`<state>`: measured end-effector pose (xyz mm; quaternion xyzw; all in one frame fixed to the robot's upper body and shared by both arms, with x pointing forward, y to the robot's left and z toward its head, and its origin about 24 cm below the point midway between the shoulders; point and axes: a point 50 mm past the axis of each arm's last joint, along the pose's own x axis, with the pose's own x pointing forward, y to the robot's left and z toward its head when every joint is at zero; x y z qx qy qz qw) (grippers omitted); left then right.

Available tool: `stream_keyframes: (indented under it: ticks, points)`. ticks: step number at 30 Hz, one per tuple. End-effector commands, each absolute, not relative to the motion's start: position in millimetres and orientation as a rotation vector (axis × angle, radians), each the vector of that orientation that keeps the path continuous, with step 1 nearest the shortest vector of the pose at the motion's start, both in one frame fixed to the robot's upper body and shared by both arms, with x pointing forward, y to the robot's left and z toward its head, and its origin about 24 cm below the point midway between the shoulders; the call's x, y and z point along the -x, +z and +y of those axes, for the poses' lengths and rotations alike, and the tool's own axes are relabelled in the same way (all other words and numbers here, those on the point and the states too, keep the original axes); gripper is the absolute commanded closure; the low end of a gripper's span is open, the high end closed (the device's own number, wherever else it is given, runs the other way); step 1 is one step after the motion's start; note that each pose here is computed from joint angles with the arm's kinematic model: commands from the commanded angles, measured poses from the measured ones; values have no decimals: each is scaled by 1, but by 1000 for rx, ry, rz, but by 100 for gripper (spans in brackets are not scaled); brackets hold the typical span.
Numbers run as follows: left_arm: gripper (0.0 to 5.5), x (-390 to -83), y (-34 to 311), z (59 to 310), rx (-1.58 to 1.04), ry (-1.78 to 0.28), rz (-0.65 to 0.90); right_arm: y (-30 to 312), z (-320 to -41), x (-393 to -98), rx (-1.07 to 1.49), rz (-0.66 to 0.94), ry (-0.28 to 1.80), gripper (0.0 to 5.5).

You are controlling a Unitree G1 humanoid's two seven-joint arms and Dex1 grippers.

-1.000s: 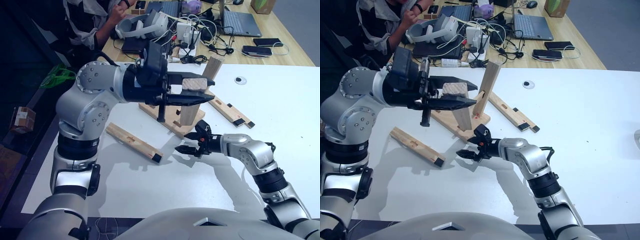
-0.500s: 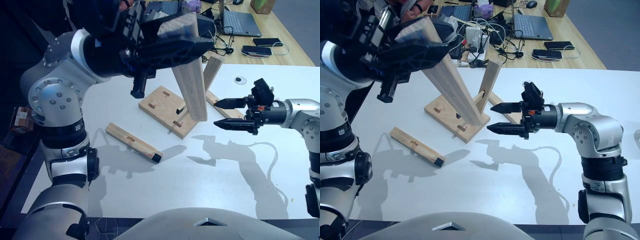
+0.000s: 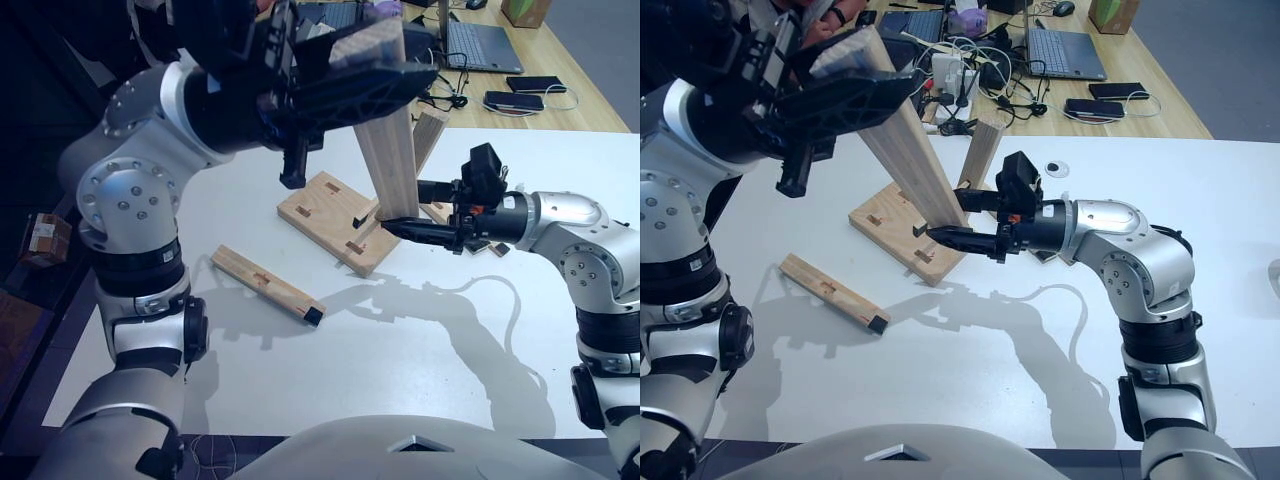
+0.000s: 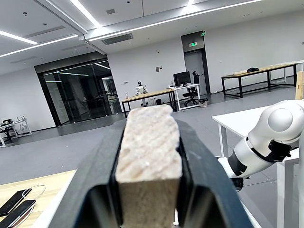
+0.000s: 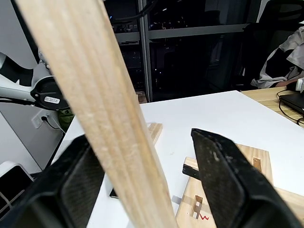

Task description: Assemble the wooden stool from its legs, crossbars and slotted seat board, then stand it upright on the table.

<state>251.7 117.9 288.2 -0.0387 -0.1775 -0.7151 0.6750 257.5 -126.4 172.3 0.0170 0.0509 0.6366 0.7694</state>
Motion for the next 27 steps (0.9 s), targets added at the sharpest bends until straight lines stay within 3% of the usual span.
stream_keyframes:
  ticks: [1, 11, 18, 23, 27]
  points:
    - [448, -253, 287, 117, 68, -1589, -407, 174, -131, -258, -44, 93, 1388, 241]
    - [448, -255, 284, 117, 41, -1573, -403, 166, -126, -261, 26, 84, 1334, 289]
    - [448, -255, 282, 117, 30, -1575, -398, 161, -125, -254, -19, 84, 1376, 397]
    - [448, -256, 280, 117, 17, -1562, -390, 161, -123, -255, -27, 71, 1364, 399]
    - [448, -259, 275, 118, 34, -1530, -289, 162, -122, -253, -45, 65, 1364, 399]
